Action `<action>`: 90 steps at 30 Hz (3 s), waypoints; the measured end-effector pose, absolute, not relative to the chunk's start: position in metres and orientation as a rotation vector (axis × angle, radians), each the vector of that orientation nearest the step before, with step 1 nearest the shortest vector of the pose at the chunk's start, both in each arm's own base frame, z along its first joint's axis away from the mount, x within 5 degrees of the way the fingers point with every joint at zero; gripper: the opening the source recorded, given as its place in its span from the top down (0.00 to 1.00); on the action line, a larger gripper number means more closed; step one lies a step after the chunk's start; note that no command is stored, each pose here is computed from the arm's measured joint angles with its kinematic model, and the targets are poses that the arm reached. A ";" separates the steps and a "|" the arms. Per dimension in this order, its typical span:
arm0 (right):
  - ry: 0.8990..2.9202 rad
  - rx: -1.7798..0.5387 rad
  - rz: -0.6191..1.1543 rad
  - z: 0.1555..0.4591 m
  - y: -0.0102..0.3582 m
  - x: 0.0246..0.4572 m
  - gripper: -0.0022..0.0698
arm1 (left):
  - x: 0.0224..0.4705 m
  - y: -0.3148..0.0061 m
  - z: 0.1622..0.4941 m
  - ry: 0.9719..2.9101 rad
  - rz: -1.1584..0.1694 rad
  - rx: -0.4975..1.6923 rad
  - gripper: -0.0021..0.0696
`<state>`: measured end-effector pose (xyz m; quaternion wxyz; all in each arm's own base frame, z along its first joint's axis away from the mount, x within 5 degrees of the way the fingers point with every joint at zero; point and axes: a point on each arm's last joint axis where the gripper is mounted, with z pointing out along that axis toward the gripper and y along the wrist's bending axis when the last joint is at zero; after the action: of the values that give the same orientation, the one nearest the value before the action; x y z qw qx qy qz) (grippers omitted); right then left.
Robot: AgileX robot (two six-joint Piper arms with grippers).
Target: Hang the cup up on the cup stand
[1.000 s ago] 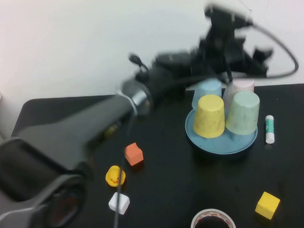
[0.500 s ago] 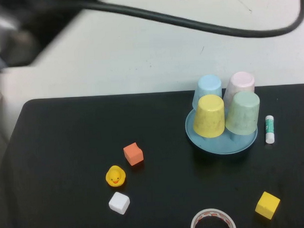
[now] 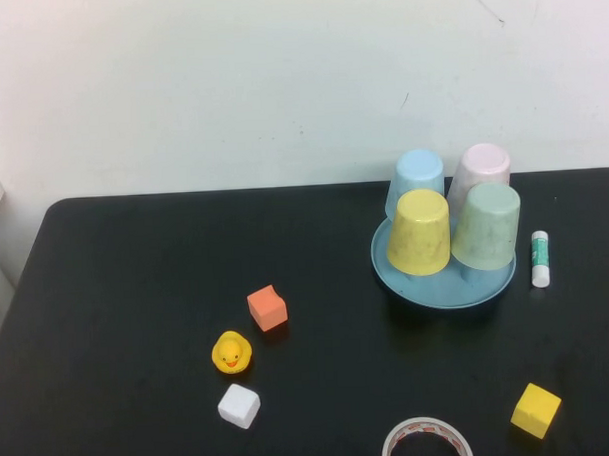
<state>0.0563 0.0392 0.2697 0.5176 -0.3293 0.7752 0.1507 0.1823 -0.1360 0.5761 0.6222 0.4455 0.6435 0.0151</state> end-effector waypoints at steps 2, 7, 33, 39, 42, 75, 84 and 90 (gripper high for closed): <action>1.914 -0.764 0.374 0.256 0.040 0.057 0.97 | 0.167 -0.122 0.577 1.498 0.029 0.996 0.97; 1.946 -0.732 0.413 0.242 0.043 0.057 0.97 | 0.130 -0.088 0.563 1.508 0.026 0.922 0.97; 1.908 -0.871 0.233 0.241 0.037 0.059 0.97 | 0.075 -0.047 0.258 1.704 -0.232 0.703 0.97; 1.920 -0.874 0.253 0.240 0.038 0.058 0.97 | 0.075 -0.049 0.253 1.673 -0.235 0.723 0.97; 1.922 -0.873 0.256 0.240 0.038 0.058 0.97 | 0.075 -0.049 0.252 1.670 -0.236 0.725 0.97; 1.921 -0.873 0.258 0.240 0.038 0.058 0.97 | 0.058 -0.006 0.193 1.658 -0.051 0.127 0.97; 1.920 -0.873 0.259 0.240 0.038 0.058 0.97 | 0.052 -0.009 0.176 1.842 -0.132 0.097 0.97; 1.920 -0.873 0.259 0.240 0.038 0.058 0.97 | 0.052 -0.009 0.176 1.843 -0.128 0.107 0.97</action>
<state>0.0577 0.0382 0.2400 0.4868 -0.3589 0.7892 0.1067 0.0523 -0.0092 0.1760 0.6017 0.0461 0.7955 -0.0551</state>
